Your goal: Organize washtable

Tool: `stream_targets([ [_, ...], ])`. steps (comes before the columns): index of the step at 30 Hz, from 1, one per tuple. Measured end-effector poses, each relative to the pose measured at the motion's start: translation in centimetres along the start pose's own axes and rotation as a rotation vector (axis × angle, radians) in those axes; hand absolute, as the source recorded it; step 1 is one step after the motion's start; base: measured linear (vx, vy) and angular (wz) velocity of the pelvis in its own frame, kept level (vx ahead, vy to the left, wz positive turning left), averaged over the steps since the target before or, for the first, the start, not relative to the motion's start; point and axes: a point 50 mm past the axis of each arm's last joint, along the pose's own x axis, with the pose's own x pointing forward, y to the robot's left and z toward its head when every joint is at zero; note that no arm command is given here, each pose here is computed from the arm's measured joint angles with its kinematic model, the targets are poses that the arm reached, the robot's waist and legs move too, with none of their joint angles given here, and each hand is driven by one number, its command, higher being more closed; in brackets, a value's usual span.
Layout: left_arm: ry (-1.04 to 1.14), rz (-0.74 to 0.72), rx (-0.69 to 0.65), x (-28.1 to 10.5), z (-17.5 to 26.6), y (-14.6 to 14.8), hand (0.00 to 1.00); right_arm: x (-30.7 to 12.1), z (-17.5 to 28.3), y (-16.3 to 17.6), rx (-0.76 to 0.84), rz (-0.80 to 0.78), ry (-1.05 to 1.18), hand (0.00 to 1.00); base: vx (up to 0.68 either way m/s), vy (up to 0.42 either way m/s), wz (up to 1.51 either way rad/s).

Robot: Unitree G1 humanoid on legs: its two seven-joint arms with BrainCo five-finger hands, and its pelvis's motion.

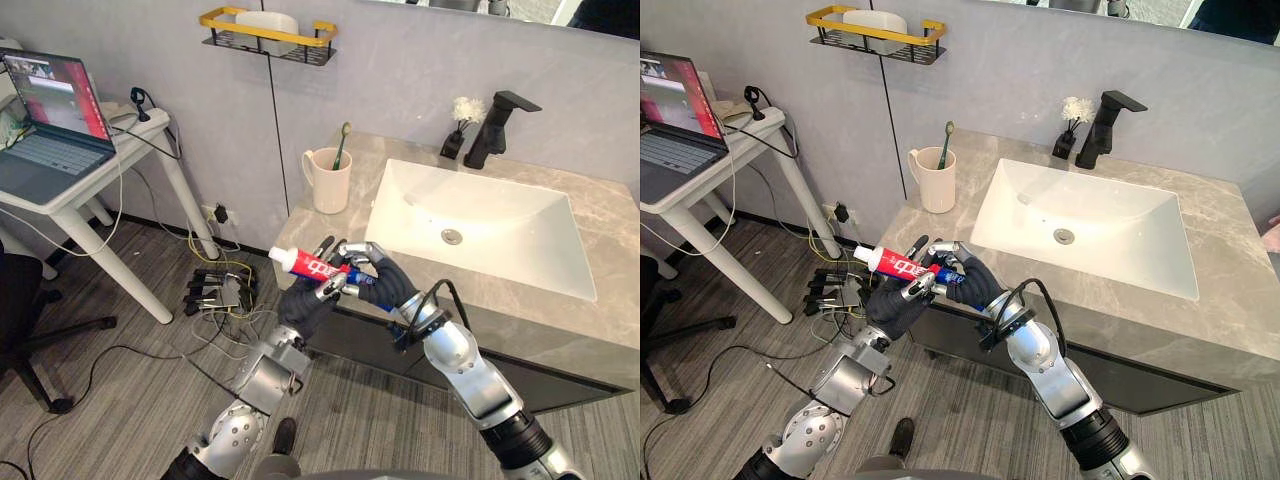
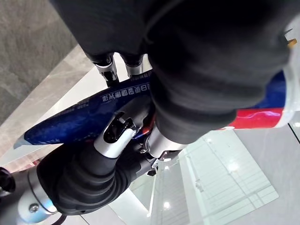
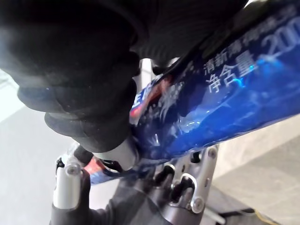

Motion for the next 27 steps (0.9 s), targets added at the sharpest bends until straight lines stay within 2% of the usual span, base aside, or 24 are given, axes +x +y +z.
stream_targets([
  [3, 0.0, 0.007, 0.001, 0.0, 0.0, 0.1, 0.0, -0.4, -0.3, 0.2, 0.009, -0.003, 0.017, 1.0, 0.0, 0.0, 0.0],
  [4, 0.0, 0.007, 0.001, 0.0, 0.0, 0.1, 1.0, -0.5, -0.3, 0.2, 0.01, -0.003, 0.019, 1.0, 0.0, 0.0, 0.0],
  [18, -0.014, 0.049, -0.014, 0.2, -0.1, 0.4, 1.0, -0.9, -0.7, 1.1, 0.028, -0.014, 0.042, 1.0, 0.0, -0.002, -0.02],
  [19, -0.022, 0.05, -0.008, 0.2, 0.0, 0.4, 1.0, -0.8, -0.7, 1.2, 0.041, -0.018, 0.044, 0.0, -0.01, -0.011, -0.12],
  [27, -0.059, 0.048, -0.023, 0.6, 0.3, 0.2, 1.0, -0.9, -0.9, 1.5, 0.102, -0.042, 0.048, 0.0, -0.01, -0.016, -0.17],
])
